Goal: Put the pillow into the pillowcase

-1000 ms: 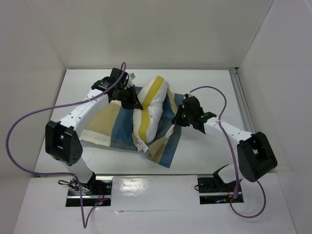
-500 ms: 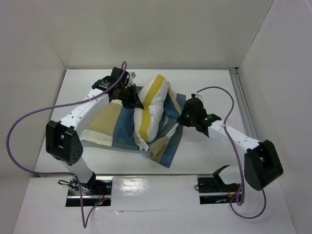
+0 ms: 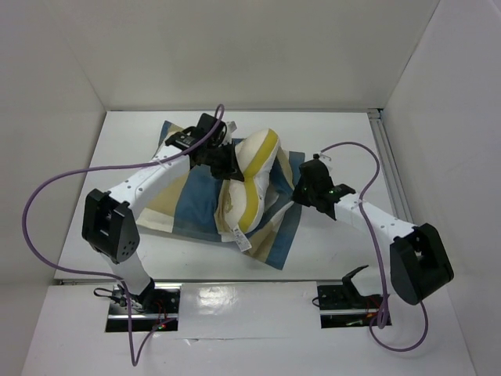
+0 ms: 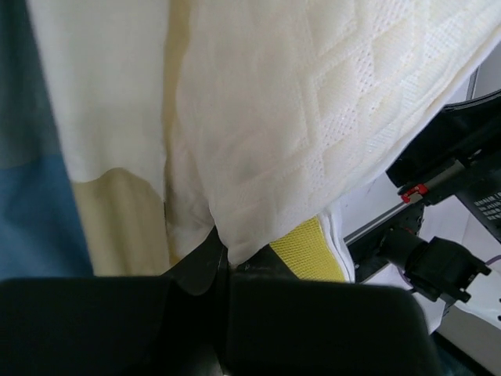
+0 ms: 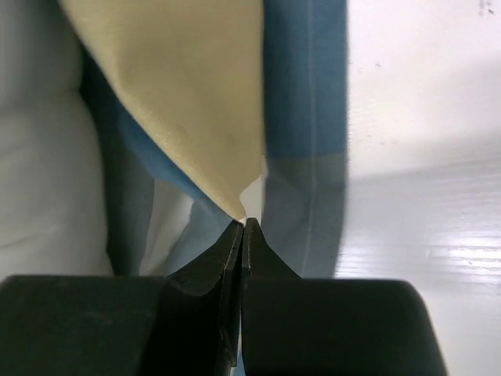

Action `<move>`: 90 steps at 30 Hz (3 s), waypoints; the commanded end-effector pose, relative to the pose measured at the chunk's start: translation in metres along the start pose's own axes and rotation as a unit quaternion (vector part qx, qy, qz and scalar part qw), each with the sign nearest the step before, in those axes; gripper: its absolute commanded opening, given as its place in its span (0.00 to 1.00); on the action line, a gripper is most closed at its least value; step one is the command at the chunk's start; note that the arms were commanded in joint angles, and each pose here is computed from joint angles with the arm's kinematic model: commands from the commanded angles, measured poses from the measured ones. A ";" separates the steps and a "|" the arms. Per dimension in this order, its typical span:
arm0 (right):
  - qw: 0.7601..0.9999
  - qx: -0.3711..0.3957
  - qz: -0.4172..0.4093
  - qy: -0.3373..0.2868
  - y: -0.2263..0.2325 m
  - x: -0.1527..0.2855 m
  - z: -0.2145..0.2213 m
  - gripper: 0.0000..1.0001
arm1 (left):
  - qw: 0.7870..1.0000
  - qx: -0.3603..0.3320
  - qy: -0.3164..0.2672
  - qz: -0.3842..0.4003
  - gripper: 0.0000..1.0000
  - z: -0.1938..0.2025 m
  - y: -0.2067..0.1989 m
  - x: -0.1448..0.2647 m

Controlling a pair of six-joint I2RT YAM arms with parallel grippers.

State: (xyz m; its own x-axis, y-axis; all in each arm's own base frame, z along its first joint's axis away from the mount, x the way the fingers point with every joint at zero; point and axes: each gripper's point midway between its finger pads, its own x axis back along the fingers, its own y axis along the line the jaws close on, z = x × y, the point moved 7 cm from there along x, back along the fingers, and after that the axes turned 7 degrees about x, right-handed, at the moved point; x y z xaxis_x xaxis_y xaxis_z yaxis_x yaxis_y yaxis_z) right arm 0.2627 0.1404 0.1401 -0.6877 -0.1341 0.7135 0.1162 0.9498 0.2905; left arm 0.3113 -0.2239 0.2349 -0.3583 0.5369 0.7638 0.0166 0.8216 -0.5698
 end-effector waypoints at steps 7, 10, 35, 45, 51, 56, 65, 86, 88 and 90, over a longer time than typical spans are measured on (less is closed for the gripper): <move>0.999 0.021 -0.001 -0.026 0.021 0.007 -0.028 0.31 | 0.998 -0.002 0.021 -0.051 0.00 0.008 0.017 -0.019; 0.999 0.031 -0.025 -0.034 0.036 0.011 -0.026 0.40 | 0.999 0.005 0.023 -0.030 0.00 0.008 0.012 -0.021; 0.996 0.071 -0.062 -0.010 0.110 -0.079 0.000 0.32 | 1.000 -0.008 -0.008 -0.028 0.00 -0.001 0.004 0.003; 0.997 -0.013 -0.035 -0.073 0.054 -0.045 -0.034 0.00 | 0.993 0.025 0.002 -0.118 0.00 0.012 0.069 0.005; 0.989 -0.104 -0.055 -0.087 0.003 -0.030 -0.033 0.00 | 0.984 0.034 0.020 -0.171 0.00 0.029 0.106 0.001; 0.990 -0.102 -0.067 -0.074 0.008 -0.027 -0.034 0.00 | 0.986 -0.009 0.014 -0.168 0.00 0.025 0.082 0.000; 0.990 -0.043 -0.101 -0.090 0.033 -0.016 -0.054 0.00 | 0.987 -0.119 -0.068 -0.085 1.00 -0.004 -0.030 0.034; 0.989 -0.038 -0.121 -0.079 0.039 -0.014 -0.042 0.00 | 0.987 -0.099 -0.068 -0.102 0.92 -0.031 -0.078 -0.111; 0.989 -0.038 -0.121 -0.079 0.039 -0.014 -0.042 0.00 | 0.986 -0.104 -0.051 -0.118 0.59 -0.024 -0.068 -0.119; 0.988 -0.039 -0.124 -0.083 0.040 -0.012 -0.044 0.00 | 0.986 -0.101 -0.015 -0.135 0.00 -0.012 -0.055 -0.126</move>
State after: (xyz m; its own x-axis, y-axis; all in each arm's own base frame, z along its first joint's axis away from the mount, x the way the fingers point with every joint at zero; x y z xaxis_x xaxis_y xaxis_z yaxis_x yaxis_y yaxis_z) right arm 0.3029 0.1633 0.1495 -0.7668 -0.2867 0.5743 0.0243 0.8811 0.4724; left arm 0.3748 -0.3323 0.1977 -0.4656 0.3167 0.8264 0.1026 0.9468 -0.3050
